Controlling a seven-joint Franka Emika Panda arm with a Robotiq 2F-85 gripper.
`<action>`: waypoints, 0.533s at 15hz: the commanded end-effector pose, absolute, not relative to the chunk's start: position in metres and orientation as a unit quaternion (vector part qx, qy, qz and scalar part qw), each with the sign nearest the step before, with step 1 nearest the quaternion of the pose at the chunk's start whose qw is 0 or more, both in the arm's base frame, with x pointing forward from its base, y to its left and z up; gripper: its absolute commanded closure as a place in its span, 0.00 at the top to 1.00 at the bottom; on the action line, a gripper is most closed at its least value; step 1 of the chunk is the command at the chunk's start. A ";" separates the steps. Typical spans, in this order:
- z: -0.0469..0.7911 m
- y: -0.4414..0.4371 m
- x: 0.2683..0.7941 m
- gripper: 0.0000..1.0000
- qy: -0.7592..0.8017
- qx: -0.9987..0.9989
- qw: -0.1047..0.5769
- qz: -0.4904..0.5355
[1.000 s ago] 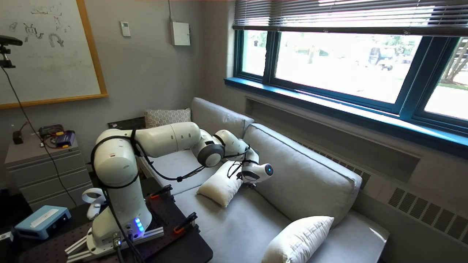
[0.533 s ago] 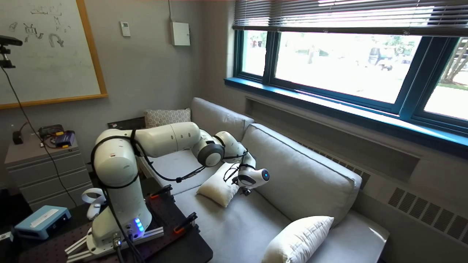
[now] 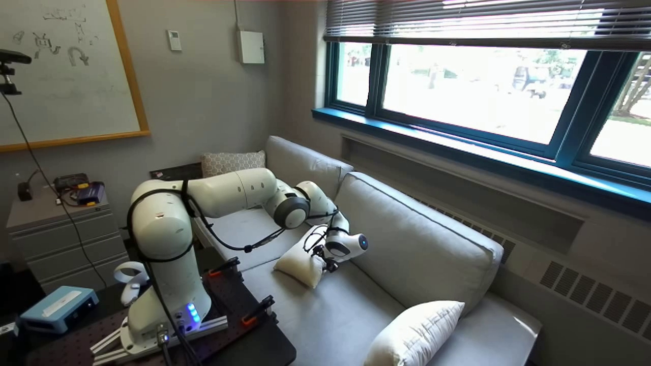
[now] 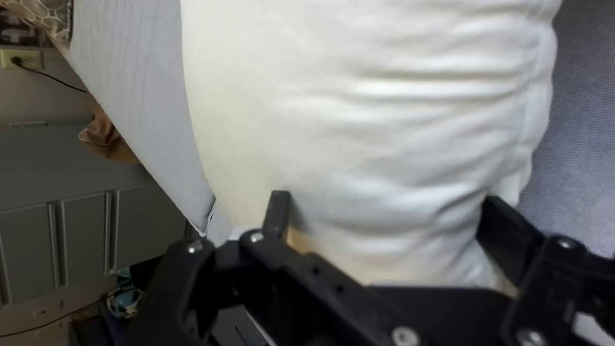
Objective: Arrange the pillows to the right
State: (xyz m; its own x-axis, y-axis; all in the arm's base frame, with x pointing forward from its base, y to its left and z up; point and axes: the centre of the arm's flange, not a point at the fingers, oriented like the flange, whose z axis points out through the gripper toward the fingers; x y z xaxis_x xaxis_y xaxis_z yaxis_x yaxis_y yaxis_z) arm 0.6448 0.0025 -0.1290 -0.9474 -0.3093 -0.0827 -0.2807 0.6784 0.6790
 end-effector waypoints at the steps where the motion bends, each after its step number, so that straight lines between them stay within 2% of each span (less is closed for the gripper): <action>1: -0.129 0.001 0.645 1.00 -0.916 0.160 0.019 -0.367; 5: -0.137 0.009 0.649 1.00 -0.916 0.163 0.021 -0.367; 8: -0.158 0.038 0.656 1.00 -0.906 0.180 0.046 -0.380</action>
State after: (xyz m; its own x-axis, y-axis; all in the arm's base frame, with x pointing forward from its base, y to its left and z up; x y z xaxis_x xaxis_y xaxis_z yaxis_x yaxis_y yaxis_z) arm 0.6425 0.0109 -0.1305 -0.9436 -0.3219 -0.0773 -0.2852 0.6720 0.6834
